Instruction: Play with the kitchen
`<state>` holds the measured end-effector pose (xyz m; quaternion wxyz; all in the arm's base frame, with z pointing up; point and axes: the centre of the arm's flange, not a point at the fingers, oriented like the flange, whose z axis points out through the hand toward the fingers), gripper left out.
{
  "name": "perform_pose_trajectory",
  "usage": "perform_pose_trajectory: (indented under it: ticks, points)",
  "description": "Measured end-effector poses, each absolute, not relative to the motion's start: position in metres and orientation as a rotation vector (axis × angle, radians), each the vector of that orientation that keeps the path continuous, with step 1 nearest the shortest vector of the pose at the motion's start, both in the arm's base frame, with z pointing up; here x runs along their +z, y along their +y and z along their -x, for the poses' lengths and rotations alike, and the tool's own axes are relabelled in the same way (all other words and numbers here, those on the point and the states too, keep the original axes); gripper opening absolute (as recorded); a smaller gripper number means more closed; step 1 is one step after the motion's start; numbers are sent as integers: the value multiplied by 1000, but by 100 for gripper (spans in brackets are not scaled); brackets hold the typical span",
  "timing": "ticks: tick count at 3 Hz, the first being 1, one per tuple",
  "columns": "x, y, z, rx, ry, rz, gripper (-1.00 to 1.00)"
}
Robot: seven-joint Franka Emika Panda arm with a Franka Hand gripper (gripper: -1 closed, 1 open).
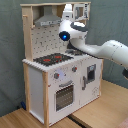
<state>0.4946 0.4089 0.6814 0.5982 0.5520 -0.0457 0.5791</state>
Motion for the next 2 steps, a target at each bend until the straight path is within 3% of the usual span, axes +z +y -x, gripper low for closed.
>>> perform_pose_trajectory:
  ticks: [1, 2]
  points:
    - [686, 404, -511, 1343, -118, -1308, -100]
    - [692, 364, -528, 1235, -197, -1365, -100]
